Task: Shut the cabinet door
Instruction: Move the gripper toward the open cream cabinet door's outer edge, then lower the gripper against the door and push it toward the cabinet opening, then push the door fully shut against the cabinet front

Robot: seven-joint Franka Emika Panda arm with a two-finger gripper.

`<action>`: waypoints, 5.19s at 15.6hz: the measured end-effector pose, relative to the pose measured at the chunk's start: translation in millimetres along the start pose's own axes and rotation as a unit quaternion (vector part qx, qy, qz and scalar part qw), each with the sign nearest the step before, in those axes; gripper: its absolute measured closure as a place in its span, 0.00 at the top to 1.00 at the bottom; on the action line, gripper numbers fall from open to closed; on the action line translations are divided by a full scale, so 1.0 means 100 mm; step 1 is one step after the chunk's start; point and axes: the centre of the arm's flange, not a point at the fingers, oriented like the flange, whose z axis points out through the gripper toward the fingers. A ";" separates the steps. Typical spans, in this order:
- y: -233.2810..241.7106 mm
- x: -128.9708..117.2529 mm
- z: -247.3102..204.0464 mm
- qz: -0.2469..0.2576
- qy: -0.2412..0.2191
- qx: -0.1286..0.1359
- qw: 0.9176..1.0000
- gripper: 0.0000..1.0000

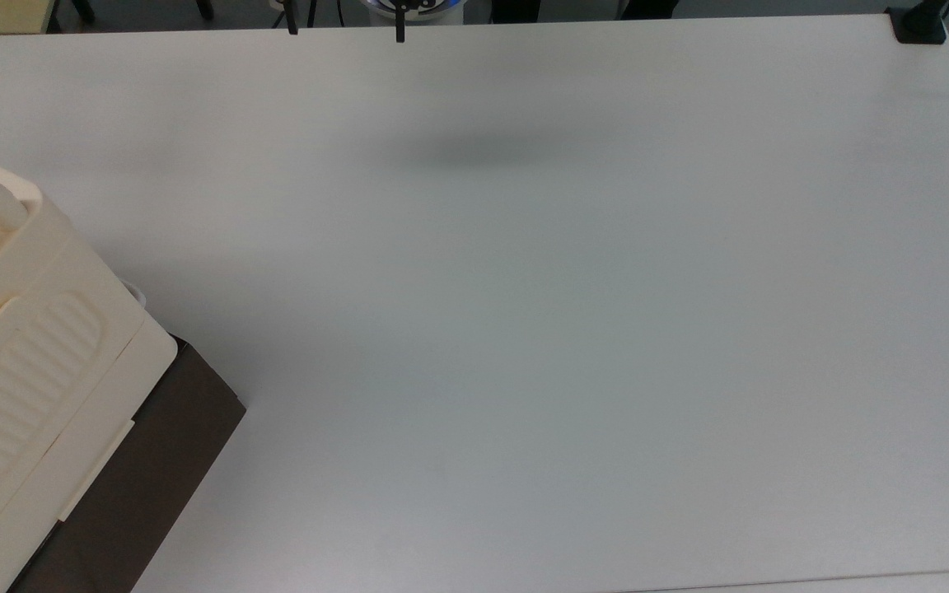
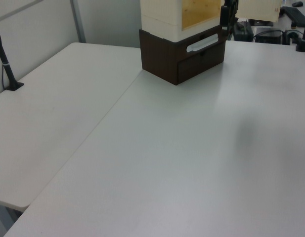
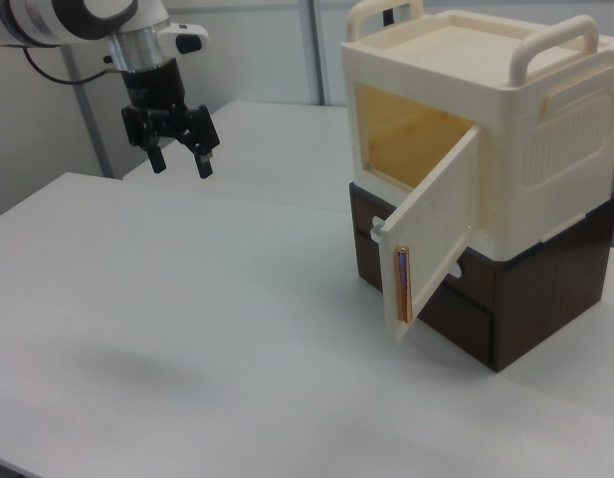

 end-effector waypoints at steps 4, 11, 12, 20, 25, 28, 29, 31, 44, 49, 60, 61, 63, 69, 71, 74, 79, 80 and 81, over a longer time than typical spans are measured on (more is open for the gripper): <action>0.01 0.00 0.00 0.001 0.000 0.000 1.000 1.00; 0.01 0.00 0.00 0.001 0.000 0.000 1.000 1.00; 0.01 0.00 0.00 0.001 0.000 0.000 1.000 1.00; 0.09 0.00 0.01 -0.016 -0.001 0.000 1.000 0.11; 0.32 -0.01 -0.11 -0.002 0.012 -0.001 1.000 0.01; 0.69 -0.06 -0.34 0.009 0.036 -0.004 0.999 0.01; 0.87 -0.10 -0.43 0.016 0.045 -0.006 0.999 0.01; 1.28 -0.19 -0.59 0.033 0.062 -0.013 0.997 0.01; 3.69 -1.05 -0.93 0.186 0.192 -0.057 0.962 0.01; 4.24 -1.28 -0.67 0.218 0.176 -0.077 0.957 0.01; 4.03 -1.02 -0.35 0.154 0.158 -0.044 0.974 0.01; 3.92 -0.93 -0.33 0.145 0.163 -0.032 0.975 0.01; 3.65 -0.72 -0.32 0.124 0.173 -0.008 0.977 0.01; 3.05 -0.24 -0.30 0.154 0.190 0.028 0.969 0.01; 3.04 -0.20 -0.30 0.154 0.200 0.025 0.967 0.01; 3.05 -0.15 -0.22 0.155 0.197 0.024 0.968 0.01; 3.05 -0.05 -0.22 0.153 0.221 0.014 0.963 0.01; 2.98 -0.01 -0.22 0.147 0.221 0.016 0.964 0.01; 2.89 0.04 -0.21 0.139 0.221 0.018 0.965 0.01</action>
